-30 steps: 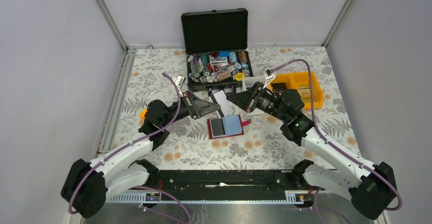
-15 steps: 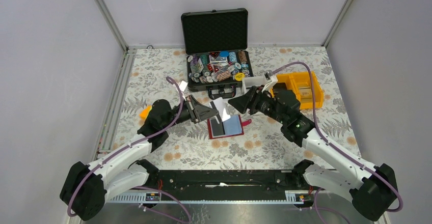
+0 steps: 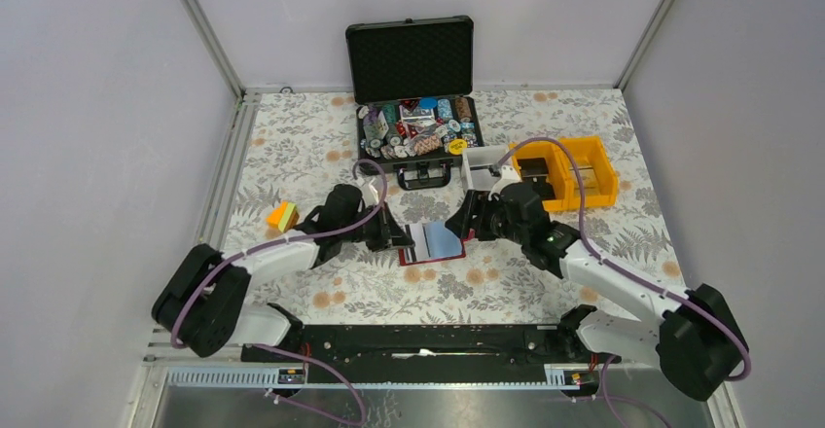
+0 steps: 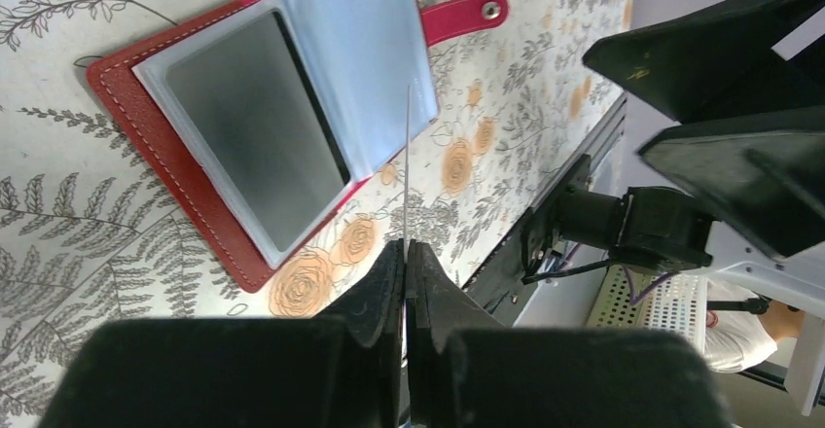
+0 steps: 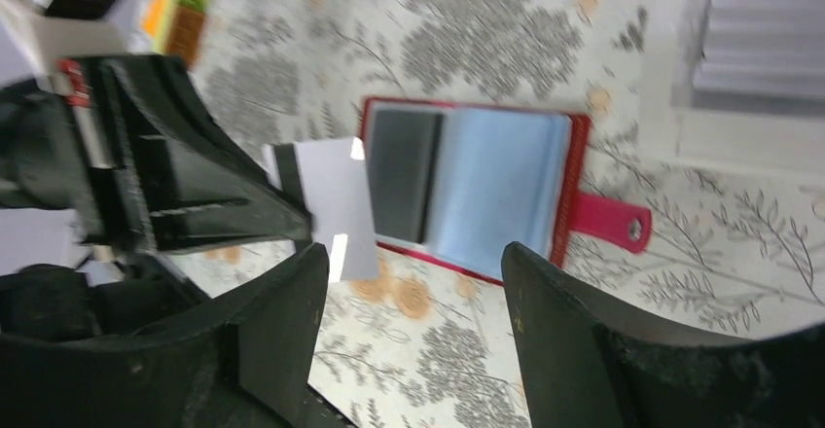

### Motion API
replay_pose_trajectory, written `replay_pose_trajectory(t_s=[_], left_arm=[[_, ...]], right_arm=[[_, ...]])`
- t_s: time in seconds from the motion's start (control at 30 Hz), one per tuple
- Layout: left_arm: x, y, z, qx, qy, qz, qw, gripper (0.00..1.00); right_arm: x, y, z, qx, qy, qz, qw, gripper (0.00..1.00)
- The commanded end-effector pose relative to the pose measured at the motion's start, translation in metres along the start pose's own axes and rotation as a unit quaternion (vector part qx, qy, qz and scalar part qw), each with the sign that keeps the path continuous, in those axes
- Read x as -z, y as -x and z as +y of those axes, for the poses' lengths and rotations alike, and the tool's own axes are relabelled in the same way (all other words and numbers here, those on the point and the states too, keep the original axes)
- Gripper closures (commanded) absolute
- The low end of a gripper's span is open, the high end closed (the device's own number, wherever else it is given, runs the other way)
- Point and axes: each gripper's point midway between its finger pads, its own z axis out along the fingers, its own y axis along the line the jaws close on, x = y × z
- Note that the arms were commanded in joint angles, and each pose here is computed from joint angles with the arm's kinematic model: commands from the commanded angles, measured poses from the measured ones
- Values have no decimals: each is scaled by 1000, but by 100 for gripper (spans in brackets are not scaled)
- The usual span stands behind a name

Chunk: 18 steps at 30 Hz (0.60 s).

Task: Put the credit cards into the card holder
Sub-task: Insert the credit card into the card holder.

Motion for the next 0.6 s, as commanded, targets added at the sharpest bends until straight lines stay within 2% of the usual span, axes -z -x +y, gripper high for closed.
replay_pose_trajectory(t_s=[0.0, 0.3, 0.57], left_arm=[[-11, 16, -12, -32, -29, -3, 999, 100], [-33, 16, 0, -10, -42, 24, 999, 100], [-38, 19, 11, 13, -45, 28, 999, 100]], right_arm=[[-10, -21, -20, 10, -30, 27, 999, 29], [-29, -43, -41, 11, -53, 54, 997, 41], [-31, -44, -43, 11, -56, 55, 997, 45]])
